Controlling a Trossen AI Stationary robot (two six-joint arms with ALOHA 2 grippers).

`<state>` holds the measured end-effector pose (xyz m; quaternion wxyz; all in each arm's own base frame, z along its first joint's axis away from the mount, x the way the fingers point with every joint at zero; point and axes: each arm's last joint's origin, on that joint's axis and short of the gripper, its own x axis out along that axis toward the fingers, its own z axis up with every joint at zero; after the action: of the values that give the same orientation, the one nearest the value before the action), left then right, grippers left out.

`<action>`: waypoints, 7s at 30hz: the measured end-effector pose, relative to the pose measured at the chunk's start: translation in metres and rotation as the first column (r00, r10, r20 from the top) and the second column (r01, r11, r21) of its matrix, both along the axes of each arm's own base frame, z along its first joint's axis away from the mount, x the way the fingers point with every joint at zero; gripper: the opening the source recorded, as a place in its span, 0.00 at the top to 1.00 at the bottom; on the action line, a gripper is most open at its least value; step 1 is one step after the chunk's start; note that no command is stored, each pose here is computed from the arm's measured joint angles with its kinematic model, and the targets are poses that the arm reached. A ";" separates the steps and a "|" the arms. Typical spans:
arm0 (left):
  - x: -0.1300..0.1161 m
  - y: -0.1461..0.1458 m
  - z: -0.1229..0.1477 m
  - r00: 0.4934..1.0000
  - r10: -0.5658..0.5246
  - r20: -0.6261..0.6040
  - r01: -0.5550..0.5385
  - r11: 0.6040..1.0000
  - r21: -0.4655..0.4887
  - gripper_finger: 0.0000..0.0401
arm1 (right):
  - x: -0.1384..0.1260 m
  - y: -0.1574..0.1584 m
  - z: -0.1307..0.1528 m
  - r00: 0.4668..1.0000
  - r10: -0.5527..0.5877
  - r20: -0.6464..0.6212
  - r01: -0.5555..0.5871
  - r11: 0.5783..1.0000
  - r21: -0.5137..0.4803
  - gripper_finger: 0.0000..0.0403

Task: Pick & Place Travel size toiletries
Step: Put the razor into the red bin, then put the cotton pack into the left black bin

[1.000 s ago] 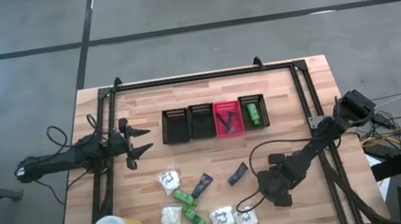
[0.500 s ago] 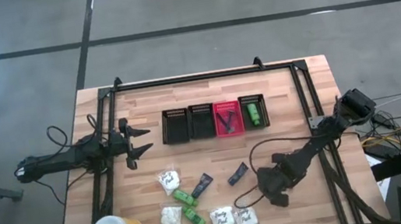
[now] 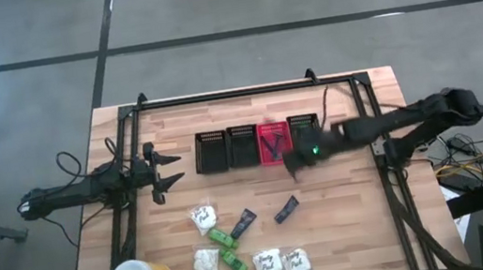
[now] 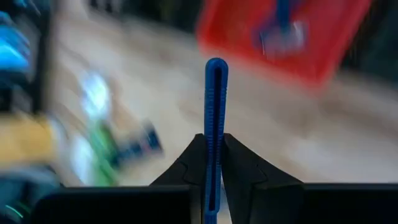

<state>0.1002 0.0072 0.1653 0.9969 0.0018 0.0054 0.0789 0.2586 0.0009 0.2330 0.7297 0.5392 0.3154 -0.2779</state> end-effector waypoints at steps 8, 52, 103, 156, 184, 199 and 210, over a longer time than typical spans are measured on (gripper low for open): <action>0.000 0.000 0.000 1.000 0.000 0.000 0.000 1.000 0.000 0.38 | 0.013 -0.069 -0.018 0.987 -0.158 -0.036 0.156 0.986 -0.062 0.94; 0.000 0.004 0.001 0.987 0.152 -0.049 -0.123 0.920 0.371 0.38 | 0.052 0.024 -0.007 0.770 0.592 -0.236 -0.635 0.748 -0.194 0.49; 0.031 -0.025 -0.012 0.816 -0.173 -0.551 -0.393 0.534 -0.749 0.38 | 0.047 0.043 -0.011 0.822 0.516 -0.240 -0.556 0.819 -0.142 0.55; 0.092 -0.036 0.019 0.781 -0.311 -0.541 -0.155 0.743 -0.651 0.99 | 0.046 0.041 -0.013 0.811 0.517 -0.273 -0.573 0.796 -0.195 0.53; 0.176 0.080 0.106 0.288 0.271 -0.918 -0.005 0.960 0.281 1.00 | 0.016 0.026 0.031 0.957 0.197 -0.214 -0.271 0.869 -0.413 0.66; 0.200 0.092 0.082 0.273 0.269 -0.924 0.009 0.959 0.282 1.00 | -0.013 0.021 0.015 0.971 0.097 -0.220 -0.180 0.899 -0.398 0.61; 0.208 0.101 0.106 0.313 0.292 -0.904 -0.014 0.953 0.303 0.99 | -0.010 0.019 0.013 0.971 0.125 -0.205 -0.202 0.885 -0.419 0.59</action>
<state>0.3078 0.1079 0.2712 0.7879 0.1661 0.5716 0.1580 0.2483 0.0203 0.2460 0.8229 0.3071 0.3512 -0.3243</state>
